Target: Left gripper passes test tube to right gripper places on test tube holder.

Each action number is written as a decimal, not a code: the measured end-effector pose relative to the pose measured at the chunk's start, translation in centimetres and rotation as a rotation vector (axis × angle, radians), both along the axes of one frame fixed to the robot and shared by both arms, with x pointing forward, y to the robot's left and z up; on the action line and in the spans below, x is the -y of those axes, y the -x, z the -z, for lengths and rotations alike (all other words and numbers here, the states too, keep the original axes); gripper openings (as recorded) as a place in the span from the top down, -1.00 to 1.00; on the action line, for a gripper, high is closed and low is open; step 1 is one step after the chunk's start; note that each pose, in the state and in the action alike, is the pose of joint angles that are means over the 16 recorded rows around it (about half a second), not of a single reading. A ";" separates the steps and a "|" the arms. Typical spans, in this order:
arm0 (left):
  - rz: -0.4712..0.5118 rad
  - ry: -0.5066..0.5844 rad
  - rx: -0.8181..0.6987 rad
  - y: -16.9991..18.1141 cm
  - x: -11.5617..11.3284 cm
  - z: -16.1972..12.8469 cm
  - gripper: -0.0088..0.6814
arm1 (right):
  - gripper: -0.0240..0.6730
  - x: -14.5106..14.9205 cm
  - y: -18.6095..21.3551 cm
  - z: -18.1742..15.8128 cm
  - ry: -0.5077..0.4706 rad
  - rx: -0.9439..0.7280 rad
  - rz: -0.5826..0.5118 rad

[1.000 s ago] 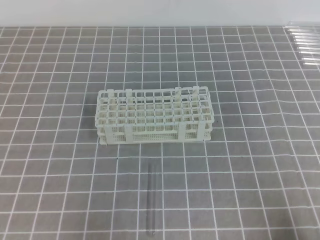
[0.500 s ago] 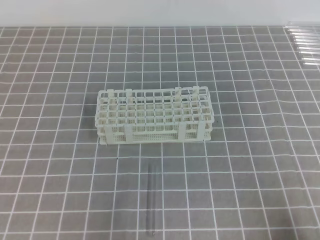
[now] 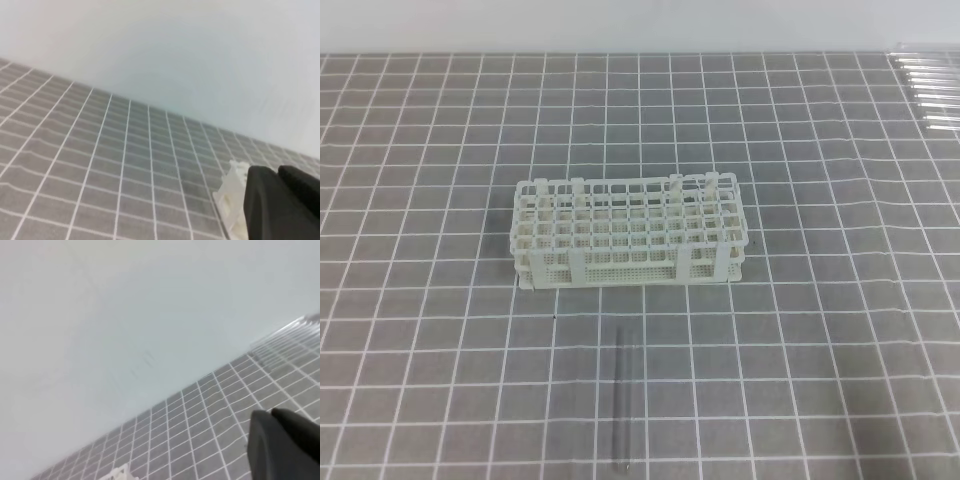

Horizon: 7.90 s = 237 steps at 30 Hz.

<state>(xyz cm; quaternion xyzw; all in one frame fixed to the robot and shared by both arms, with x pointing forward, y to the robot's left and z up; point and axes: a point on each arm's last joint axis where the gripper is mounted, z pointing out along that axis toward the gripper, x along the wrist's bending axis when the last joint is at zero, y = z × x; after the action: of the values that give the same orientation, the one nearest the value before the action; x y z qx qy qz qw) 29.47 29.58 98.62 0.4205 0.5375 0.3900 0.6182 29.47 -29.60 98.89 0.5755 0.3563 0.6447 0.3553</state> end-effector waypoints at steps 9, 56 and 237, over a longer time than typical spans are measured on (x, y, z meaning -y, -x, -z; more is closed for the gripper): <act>-0.002 0.026 -0.034 0.1 0.0 0.0 0.97 | 0.93 -0.3 0.0 0.0 -0.097 -0.037 -0.041; 0.647 -0.158 -1.067 -13.4 11.9 -3.5 0.97 | 0.93 -2.9 -5.4 -6.5 0.287 -0.660 -0.383; 0.806 -0.159 -0.107 -5.7 13.0 -4.4 0.95 | 0.93 -19.7 -5.6 -13.0 0.514 0.029 -0.999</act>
<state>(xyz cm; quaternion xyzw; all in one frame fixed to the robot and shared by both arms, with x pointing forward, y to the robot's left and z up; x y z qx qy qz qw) 35.19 16.57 103.04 0.6634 0.3295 0.1347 0.6581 35.11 -9.89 111.84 0.2228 0.7264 0.6348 0.1406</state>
